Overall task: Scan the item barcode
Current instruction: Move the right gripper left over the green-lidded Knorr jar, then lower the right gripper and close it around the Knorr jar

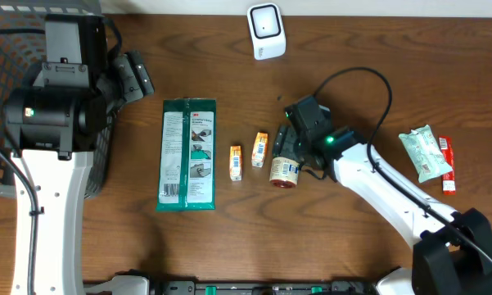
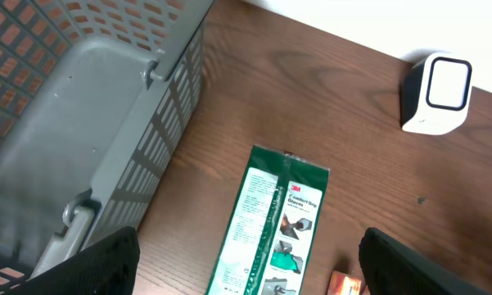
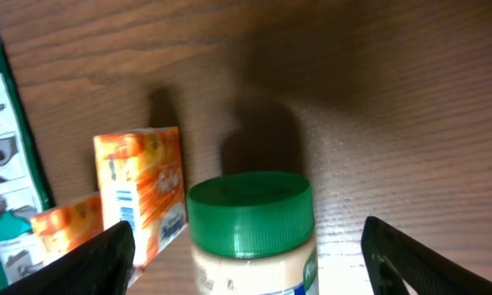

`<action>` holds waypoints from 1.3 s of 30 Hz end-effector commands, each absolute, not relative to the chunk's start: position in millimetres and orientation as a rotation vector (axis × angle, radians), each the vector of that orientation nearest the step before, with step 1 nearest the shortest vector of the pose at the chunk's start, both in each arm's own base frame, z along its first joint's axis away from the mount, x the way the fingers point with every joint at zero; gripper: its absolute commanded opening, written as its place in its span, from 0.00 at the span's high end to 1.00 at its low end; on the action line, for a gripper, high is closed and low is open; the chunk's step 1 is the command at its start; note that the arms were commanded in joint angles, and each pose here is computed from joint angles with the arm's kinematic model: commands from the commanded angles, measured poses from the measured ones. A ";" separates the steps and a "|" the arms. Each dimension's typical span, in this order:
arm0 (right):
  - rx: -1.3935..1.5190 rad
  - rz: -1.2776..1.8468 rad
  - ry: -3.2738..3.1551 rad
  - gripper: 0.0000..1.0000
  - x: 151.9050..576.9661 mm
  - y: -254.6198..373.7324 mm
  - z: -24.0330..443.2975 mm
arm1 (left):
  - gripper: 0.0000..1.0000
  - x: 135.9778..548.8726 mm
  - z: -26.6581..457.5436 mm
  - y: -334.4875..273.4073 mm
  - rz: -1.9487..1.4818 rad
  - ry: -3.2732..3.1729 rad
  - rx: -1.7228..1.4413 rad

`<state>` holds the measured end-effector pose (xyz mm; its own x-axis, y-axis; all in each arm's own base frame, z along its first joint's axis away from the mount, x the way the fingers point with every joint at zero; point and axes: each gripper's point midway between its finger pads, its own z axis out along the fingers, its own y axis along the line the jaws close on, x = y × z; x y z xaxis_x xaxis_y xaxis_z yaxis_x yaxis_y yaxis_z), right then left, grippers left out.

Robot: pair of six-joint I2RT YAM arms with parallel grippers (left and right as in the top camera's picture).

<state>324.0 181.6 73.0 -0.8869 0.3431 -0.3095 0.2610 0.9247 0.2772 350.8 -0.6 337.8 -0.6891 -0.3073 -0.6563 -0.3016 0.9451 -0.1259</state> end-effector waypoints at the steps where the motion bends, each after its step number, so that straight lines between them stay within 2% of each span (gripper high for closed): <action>1: 0.476 0.337 2.746 0.18 314.9 185.4 57.4 | 0.14 350.9 336.6 1.5 0.003 2.377 -0.423; 10: 0.472 0.366 2.746 0.20 315.1 189.0 45.7 | 0.14 350.9 336.6 1.5 0.003 2.376 -0.424; 18: 0.491 0.309 2.802 0.20 313.2 187.7 16.7 | 0.14 350.9 336.6 1.5 0.003 2.377 -0.423; 20: 0.491 0.303 2.807 0.24 313.7 187.8 12.8 | 0.14 350.9 336.6 1.5 0.003 2.377 -0.423; 22: 0.493 0.302 2.801 0.34 315.0 187.2 13.0 | 0.14 350.9 336.6 1.5 0.003 2.377 -0.423; 24: 0.489 0.309 2.792 0.42 318.1 186.9 16.0 | 0.14 350.9 336.6 1.5 0.003 2.377 -0.423; 26: 0.420 0.310 2.789 0.44 322.1 186.6 23.0 | 0.14 350.9 336.6 1.5 0.003 2.377 -0.423; 39: 0.187 0.179 2.630 0.41 343.8 174.2 94.7 | 0.14 350.9 336.6 1.5 0.003 2.377 -0.423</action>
